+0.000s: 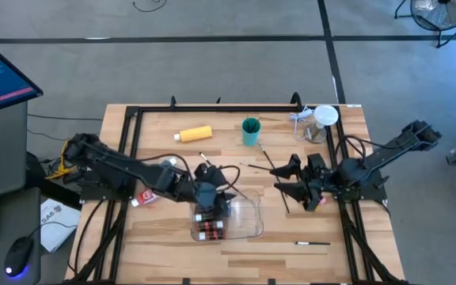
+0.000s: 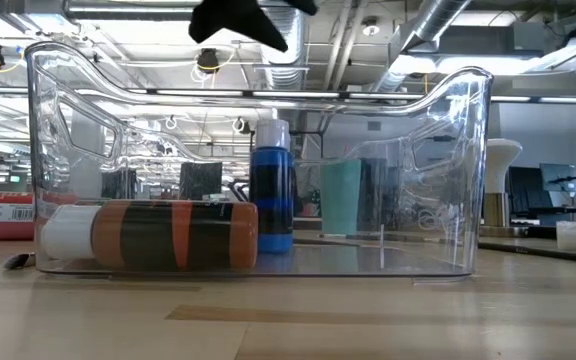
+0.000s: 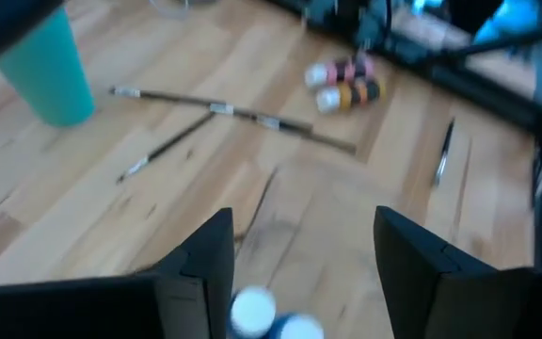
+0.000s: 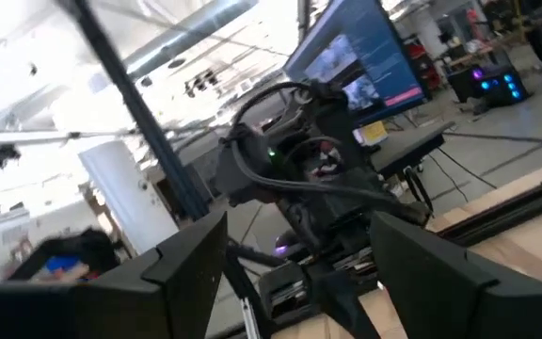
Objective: Pick & Place Paint Supplies
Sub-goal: Adjust the transparent bin
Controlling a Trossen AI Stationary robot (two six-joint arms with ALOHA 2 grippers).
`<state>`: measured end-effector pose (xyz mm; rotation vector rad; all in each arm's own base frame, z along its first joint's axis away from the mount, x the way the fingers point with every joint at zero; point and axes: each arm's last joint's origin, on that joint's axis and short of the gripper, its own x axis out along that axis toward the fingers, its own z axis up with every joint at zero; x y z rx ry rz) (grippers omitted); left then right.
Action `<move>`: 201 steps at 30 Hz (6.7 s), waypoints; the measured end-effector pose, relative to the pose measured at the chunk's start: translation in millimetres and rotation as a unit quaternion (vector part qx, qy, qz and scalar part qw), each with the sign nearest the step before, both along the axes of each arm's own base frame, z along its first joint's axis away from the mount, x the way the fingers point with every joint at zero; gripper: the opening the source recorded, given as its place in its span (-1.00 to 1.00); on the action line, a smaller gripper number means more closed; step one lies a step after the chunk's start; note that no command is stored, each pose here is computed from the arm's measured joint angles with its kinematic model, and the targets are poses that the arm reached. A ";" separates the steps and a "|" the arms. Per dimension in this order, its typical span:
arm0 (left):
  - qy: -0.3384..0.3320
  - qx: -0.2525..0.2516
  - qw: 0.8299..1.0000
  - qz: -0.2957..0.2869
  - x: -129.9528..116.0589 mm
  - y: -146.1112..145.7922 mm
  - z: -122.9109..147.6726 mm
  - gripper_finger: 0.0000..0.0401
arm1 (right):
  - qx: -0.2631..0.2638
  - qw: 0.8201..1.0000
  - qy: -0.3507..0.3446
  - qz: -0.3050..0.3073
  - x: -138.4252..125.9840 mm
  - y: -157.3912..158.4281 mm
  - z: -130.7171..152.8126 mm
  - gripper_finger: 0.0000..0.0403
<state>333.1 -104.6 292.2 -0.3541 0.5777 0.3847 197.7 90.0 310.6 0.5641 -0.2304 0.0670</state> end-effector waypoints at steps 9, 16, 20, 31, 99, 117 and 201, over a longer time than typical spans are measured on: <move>-0.104 -0.036 0.992 0.058 15.1 15.6 15.0 -0.21 | 0.048 0.999 -0.020 0.011 -0.2 -2.1 3.9 0.27; -0.155 -0.051 0.984 0.077 23.0 28.6 23.8 -0.21 | 0.067 0.997 -0.026 0.006 0.5 -6.0 5.3 0.27; -0.199 -0.062 0.973 0.096 28.9 42.0 31.7 -0.21 | 0.104 0.993 -0.050 0.017 -7.4 -10.2 14.1 0.27; -0.286 -0.082 0.943 0.149 38.2 86.7 46.9 -0.21 | -0.006 0.991 -0.073 0.108 -34.5 -40.0 31.4 0.27; -0.234 -0.077 0.969 0.012 40.1 140.3 42.6 -0.21 | 0.056 0.979 -0.096 0.173 -78.5 -120.3 51.4 0.27; -0.236 -0.079 0.968 0.019 39.8 143.1 42.7 -0.21 | 0.063 0.978 -0.095 0.176 -78.6 -120.3 51.4 0.27; 0.274 0.016 0.917 -0.288 -36.4 139.0 -95.3 -0.51 | 0.191 0.959 0.169 0.120 -48.6 -132.9 -7.4 0.27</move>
